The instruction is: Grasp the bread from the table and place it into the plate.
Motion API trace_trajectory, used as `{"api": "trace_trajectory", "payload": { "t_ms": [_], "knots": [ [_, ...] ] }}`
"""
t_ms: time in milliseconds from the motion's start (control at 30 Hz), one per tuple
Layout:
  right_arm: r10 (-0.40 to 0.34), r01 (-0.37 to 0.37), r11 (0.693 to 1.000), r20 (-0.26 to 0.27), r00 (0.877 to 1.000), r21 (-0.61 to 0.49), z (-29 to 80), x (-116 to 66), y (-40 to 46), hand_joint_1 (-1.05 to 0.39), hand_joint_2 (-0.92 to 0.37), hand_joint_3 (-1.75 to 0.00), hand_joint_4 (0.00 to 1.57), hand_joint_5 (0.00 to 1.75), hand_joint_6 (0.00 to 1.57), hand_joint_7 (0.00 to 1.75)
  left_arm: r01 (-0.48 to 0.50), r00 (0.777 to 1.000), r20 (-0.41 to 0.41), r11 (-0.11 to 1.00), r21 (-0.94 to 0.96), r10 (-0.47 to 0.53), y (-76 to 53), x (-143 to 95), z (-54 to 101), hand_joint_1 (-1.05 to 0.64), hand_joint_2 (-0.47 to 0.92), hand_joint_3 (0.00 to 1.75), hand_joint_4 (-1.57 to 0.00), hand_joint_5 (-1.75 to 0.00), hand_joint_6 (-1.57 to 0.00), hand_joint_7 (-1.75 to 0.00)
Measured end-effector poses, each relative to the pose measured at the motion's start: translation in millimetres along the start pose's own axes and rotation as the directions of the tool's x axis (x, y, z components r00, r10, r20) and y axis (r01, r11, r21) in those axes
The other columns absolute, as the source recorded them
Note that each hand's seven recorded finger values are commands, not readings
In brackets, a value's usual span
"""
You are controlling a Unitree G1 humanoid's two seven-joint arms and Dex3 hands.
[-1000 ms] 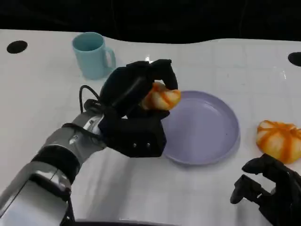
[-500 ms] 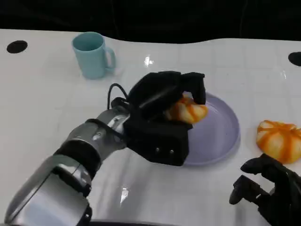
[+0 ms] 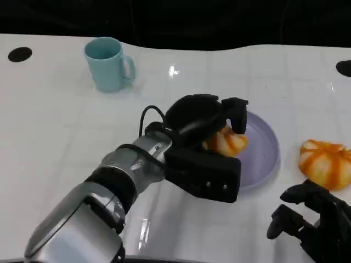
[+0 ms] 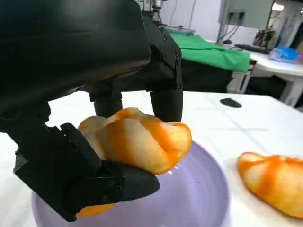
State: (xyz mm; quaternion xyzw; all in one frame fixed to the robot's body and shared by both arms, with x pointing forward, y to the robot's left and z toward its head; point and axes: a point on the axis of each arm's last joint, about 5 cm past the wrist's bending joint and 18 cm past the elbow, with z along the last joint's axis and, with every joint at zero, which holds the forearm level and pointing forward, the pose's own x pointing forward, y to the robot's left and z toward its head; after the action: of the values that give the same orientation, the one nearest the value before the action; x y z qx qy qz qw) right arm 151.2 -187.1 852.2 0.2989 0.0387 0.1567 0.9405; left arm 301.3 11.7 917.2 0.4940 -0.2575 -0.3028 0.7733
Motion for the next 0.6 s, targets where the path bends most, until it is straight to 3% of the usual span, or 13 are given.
{"api": "trace_trajectory", "payload": {
  "t_ms": [67,133,267,300,333,400,433,467,533,600],
  "knots": [
    [0.001,-0.001,1.000,0.002,1.000,-0.001,0.1,0.0,0.0,-0.52,-0.92,-0.23,0.73,1.51,0.83,0.94,-0.009,1.000,-0.027,1.000,0.022,0.010,-2.4,1.6,1.9,-0.23,0.74,0.61,-0.84,-1.75,-0.61,-1.65],
    [0.000,0.000,1.000,0.002,1.000,-0.002,0.1,-0.2,0.0,-0.52,-0.92,-0.23,0.73,1.51,0.83,0.94,-0.015,0.999,-0.052,0.999,0.034,0.017,-4.5,3.3,4.3,-0.21,0.76,0.59,-0.83,-1.75,-0.58,-1.70],
    [0.001,-0.001,1.000,0.003,1.000,-0.003,0.4,-0.5,0.2,-0.52,-0.92,-0.23,0.73,1.50,0.82,0.94,-0.016,0.997,-0.079,0.999,0.040,0.019,-7.7,6.4,9.5,-0.22,0.79,0.46,-0.79,-1.75,-0.58,-1.54],
    [0.001,-0.001,1.000,0.003,1.000,-0.003,0.4,-0.5,0.2,-0.52,-0.92,-0.23,0.73,1.50,0.82,0.94,-0.015,0.996,-0.083,0.999,0.040,0.018,-8.3,7.0,10.5,-0.25,0.80,0.36,-0.77,-1.75,-0.62,-1.37],
    [0.001,-0.001,1.000,0.004,1.000,-0.003,0.4,-0.5,0.2,-0.52,-0.92,-0.23,0.73,1.50,0.82,0.94,-0.009,0.996,-0.086,0.999,0.038,0.012,-8.4,7.4,11.1,-0.26,0.86,0.24,-0.70,-1.63,-0.64,-1.15],
    [0.001,-0.001,1.000,0.004,1.000,-0.002,0.4,-0.5,0.2,-0.52,-0.92,-0.23,0.73,1.50,0.82,0.94,0.024,0.995,-0.095,1.000,0.019,-0.022,-7.3,8.4,11.7,-0.27,0.91,0.17,-0.64,-1.54,-0.62,-1.00],
    [0.001,-0.001,1.000,0.005,1.000,-0.002,0.4,-0.5,0.2,-0.51,-0.92,-0.23,0.73,1.50,0.82,0.94,0.040,0.994,-0.099,0.999,0.013,-0.038,-6.4,8.9,11.7,-0.31,0.91,0.18,-0.54,-1.31,-0.51,-0.79],
    [0.001,-0.001,1.000,0.005,1.000,-0.002,0.4,-0.5,0.2,-0.51,-0.92,-0.23,0.73,1.50,0.82,0.94,0.058,0.993,-0.103,0.998,0.006,-0.057,-5.1,9.7,11.7,-0.32,0.92,0.19,-0.51,-1.23,-0.49,-0.71],
    [0.003,-0.003,1.000,0.005,1.000,-0.002,0.4,-0.5,0.2,-0.51,-0.92,-0.24,0.73,1.49,0.82,0.94,0.098,0.990,-0.107,0.995,0.003,-0.097,-1.3,11.9,11.9,-0.50,0.92,0.28,-0.30,-0.69,-0.34,-0.33],
    [0.012,-0.012,1.000,0.007,1.000,-0.003,0.4,-0.5,0.1,-0.52,-0.92,-0.23,0.73,1.49,0.82,0.94,0.155,0.982,-0.107,0.988,0.005,-0.154,2.5,13.9,12.0,-0.61,0.92,0.34,-0.20,-0.51,-0.28,-0.19]
  ]
}}
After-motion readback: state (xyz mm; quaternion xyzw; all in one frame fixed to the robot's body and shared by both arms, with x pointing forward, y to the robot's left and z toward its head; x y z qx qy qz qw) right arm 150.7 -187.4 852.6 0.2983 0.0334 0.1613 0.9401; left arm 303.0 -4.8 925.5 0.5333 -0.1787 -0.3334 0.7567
